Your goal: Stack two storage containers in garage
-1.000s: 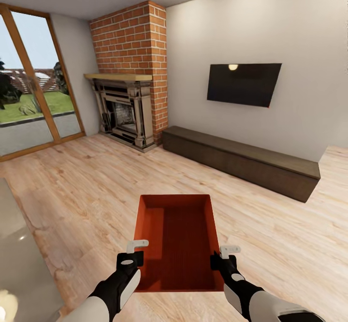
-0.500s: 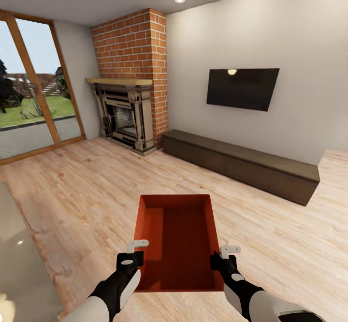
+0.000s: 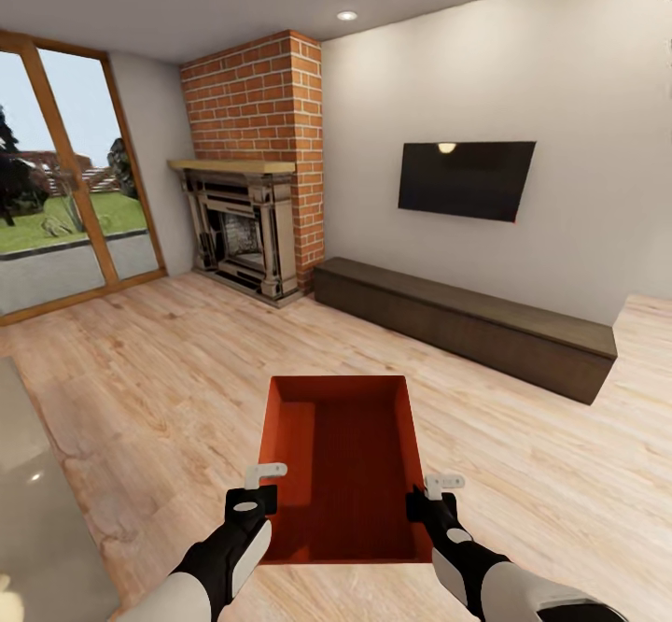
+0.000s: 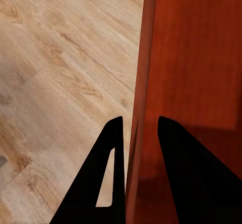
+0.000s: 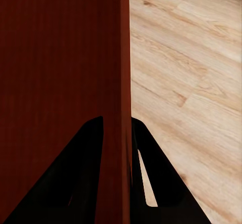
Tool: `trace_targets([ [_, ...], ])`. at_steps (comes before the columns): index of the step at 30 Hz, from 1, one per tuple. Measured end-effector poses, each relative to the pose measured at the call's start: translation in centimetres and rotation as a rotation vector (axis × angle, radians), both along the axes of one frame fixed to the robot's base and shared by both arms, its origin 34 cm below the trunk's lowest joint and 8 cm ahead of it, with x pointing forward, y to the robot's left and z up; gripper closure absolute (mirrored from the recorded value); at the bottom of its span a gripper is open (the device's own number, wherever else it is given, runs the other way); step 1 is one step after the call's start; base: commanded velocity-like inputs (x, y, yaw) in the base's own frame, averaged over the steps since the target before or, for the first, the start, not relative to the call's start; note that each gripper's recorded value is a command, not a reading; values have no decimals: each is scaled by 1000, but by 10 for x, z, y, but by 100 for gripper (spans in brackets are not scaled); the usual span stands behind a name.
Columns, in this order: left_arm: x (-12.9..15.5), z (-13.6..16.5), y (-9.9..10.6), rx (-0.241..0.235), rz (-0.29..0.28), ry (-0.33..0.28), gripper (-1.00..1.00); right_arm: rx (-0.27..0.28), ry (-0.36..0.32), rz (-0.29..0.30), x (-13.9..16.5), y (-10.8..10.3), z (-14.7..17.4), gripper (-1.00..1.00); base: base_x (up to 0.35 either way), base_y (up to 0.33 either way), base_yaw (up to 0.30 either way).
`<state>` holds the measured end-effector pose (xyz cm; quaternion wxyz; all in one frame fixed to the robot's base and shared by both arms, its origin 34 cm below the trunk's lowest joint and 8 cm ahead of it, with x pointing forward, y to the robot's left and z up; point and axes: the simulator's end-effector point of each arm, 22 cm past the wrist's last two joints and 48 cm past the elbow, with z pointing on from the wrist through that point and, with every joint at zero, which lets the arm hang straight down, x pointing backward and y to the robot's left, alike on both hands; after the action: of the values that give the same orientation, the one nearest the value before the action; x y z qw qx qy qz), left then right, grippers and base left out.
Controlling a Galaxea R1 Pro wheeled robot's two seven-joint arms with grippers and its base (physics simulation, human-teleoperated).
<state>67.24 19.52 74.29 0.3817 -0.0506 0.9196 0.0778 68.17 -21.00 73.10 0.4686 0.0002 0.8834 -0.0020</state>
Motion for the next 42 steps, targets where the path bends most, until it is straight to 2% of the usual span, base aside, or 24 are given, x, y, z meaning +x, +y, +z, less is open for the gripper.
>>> trace_targets([
  [42, 10, 36, 0, 1, -1, -67, 100, 0, -67, -1, 11, 0, 37, 100, 0, 0, 0],
])
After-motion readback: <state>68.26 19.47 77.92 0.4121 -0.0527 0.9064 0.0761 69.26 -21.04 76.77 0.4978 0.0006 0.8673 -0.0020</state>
